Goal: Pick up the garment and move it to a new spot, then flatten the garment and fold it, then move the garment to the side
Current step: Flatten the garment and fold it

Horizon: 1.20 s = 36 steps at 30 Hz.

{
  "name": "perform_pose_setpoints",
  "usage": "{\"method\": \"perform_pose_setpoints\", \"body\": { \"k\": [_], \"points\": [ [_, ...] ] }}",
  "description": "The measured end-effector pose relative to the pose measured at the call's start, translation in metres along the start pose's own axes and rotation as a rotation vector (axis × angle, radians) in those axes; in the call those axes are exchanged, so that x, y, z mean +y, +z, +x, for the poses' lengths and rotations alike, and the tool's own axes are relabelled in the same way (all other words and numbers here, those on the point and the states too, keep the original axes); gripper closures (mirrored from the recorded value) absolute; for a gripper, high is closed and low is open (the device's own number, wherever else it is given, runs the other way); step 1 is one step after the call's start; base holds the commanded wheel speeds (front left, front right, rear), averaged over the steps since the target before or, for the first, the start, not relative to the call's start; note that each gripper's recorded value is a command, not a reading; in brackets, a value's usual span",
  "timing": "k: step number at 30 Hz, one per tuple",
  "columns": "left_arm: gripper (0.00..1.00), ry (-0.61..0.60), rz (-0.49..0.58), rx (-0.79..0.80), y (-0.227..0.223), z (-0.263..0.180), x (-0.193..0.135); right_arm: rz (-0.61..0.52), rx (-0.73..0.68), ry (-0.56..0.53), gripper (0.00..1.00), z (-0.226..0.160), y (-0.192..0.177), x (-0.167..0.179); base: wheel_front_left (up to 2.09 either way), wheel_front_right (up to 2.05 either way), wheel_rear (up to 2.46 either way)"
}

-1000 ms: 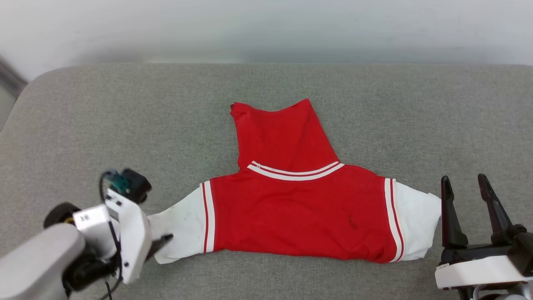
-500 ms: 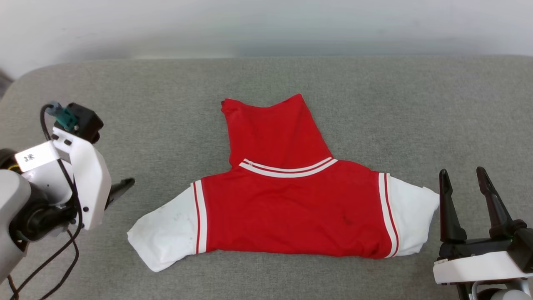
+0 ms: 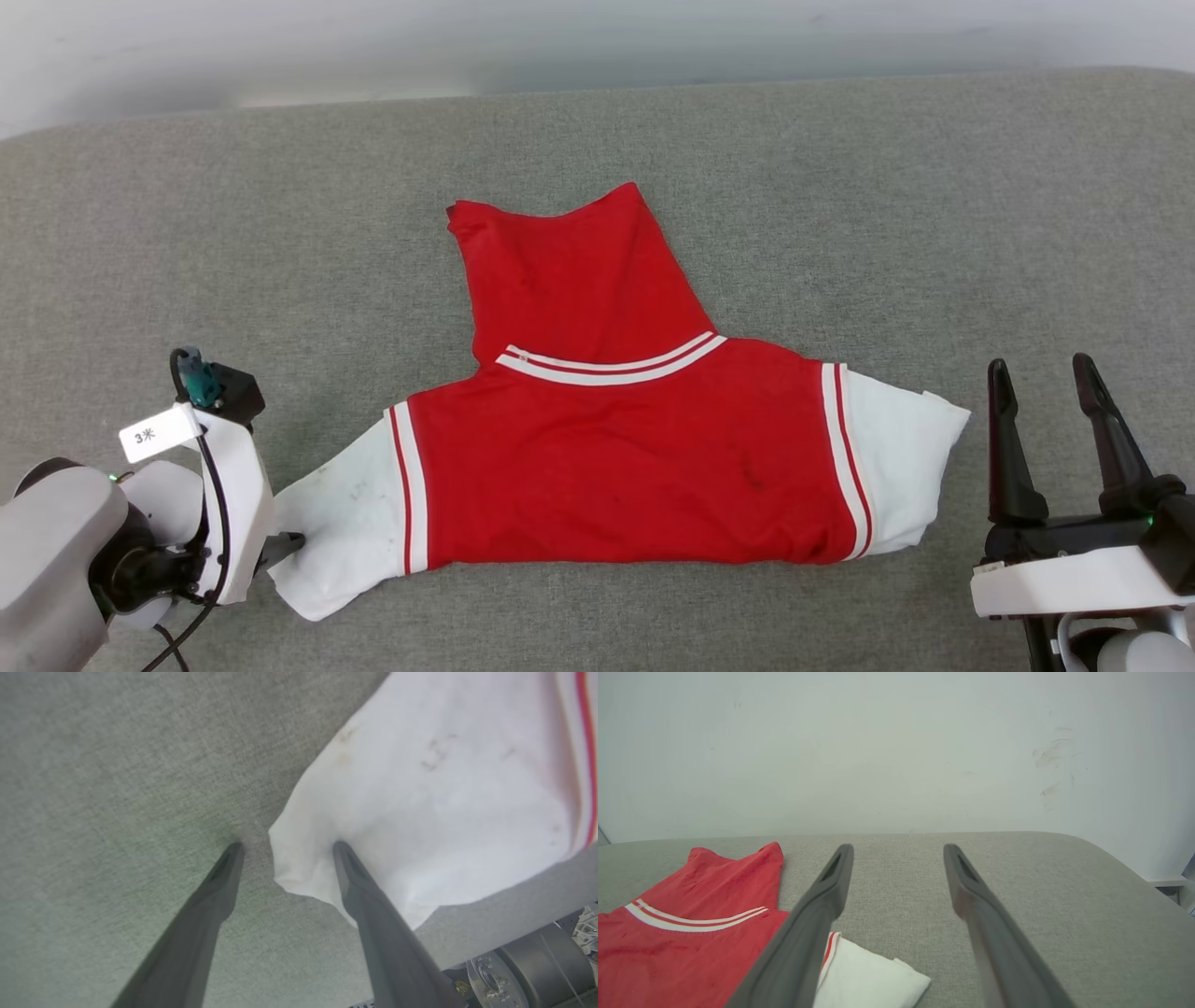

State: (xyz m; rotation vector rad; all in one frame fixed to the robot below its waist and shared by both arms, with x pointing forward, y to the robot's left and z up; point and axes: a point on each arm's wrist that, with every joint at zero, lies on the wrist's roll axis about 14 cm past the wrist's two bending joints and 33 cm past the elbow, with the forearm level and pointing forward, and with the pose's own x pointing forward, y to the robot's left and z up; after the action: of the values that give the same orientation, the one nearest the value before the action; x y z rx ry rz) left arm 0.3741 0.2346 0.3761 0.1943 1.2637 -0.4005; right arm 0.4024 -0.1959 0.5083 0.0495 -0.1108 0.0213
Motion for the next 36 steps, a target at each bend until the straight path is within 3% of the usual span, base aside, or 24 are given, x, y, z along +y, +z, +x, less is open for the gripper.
{"method": "perform_pose_setpoints", "body": {
  "k": [3, 5, 10, 17, 21, 25, 33, 34, 35, 36],
  "points": [
    [0.0, -0.019, -0.016, 0.013, -0.004, 0.006, -0.003, -0.002, -0.005, -0.005, 0.0, 0.0, 0.002, -0.002, 0.0, 0.0, 0.0],
    [1.0, -0.027, -0.024, 0.011, -0.005, 0.008, -0.004, -0.004, -0.008, -0.01, 0.0, -0.001, 0.003, -0.003, 0.0, 0.0, 0.0],
    [1.0, -0.026, -0.043, -0.069, 0.002, 0.003, -0.005, -0.028, -0.051, -0.006, 0.0, 0.0, 0.019, -0.003, 0.0, 0.0, 0.0],
    [1.0, -0.007, -0.019, -0.248, 0.025, -0.023, -0.008, -0.129, -0.225, 0.009, 0.0, 0.013, 0.078, -0.001, 0.0, 0.0, 0.0],
    [1.0, -0.003, 0.0, -0.322, 0.032, -0.039, -0.014, -0.236, -0.303, 0.075, 0.0, 0.026, 0.107, 0.0, 0.0, 0.0, 0.0],
    [1.0, 0.006, 0.018, -0.368, 0.035, -0.051, -0.018, -0.322, -0.288, 0.165, 0.0, 0.04, 0.108, 0.003, 0.0, 0.0, 0.0],
    [1.0, 0.005, 0.044, -0.404, 0.042, -0.057, -0.028, -0.406, 0.149, 0.38, 0.0, 0.072, 0.055, 0.008, 0.0, 0.0, 0.0],
    [1.0, 0.006, 0.043, -0.404, 0.042, -0.057, -0.028, -0.406, 0.226, 0.399, 0.0, 0.072, 0.045, 0.007, 0.0, 0.0, 0.0],
    [1.0, 0.003, 0.048, -0.404, 0.043, -0.055, -0.03, -0.397, 0.457, 0.441, 0.0, 0.065, 0.017, 0.004, 0.0, 0.0, 0.0],
    [1.0, 0.0, 0.049, -0.403, 0.043, -0.054, -0.03, -0.388, 0.541, 0.45, 0.0, 0.061, 0.006, 0.003, 0.0, 0.0, 0.0]
  ]
}}
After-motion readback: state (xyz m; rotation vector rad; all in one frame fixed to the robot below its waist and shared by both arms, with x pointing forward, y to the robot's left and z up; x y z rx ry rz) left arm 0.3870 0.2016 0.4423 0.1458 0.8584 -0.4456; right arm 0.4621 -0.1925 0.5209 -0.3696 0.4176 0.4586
